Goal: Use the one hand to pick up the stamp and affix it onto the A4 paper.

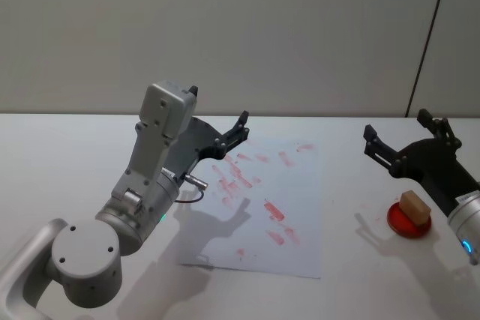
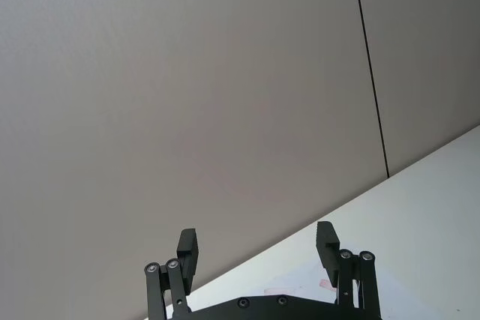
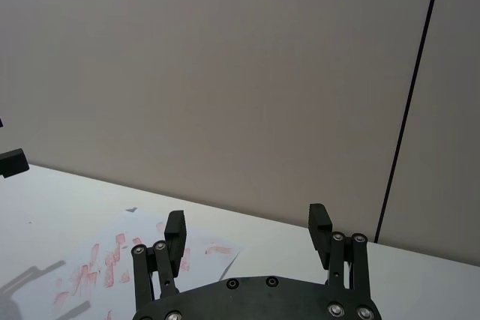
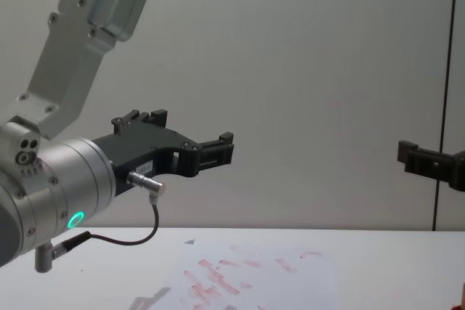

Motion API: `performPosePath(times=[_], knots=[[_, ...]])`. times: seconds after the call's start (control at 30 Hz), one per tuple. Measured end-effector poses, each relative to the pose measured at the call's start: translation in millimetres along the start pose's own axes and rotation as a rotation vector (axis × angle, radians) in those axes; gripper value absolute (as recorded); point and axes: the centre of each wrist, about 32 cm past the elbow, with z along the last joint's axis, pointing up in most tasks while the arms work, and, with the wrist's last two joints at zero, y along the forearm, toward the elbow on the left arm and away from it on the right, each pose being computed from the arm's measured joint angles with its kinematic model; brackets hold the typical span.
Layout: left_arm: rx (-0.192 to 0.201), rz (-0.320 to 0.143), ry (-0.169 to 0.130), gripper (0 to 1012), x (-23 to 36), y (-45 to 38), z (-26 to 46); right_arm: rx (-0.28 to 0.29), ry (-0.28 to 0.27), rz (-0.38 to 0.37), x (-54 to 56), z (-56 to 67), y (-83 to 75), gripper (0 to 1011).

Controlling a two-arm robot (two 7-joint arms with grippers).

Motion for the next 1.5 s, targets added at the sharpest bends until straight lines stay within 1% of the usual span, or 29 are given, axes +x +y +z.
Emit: performPosePath(times=[1.5], knots=[[0.0, 0.0, 0.0, 1002, 0.0, 0.0, 0.0, 0.001, -0.001, 0.0, 0.2, 0.1, 0.1, 1001]])
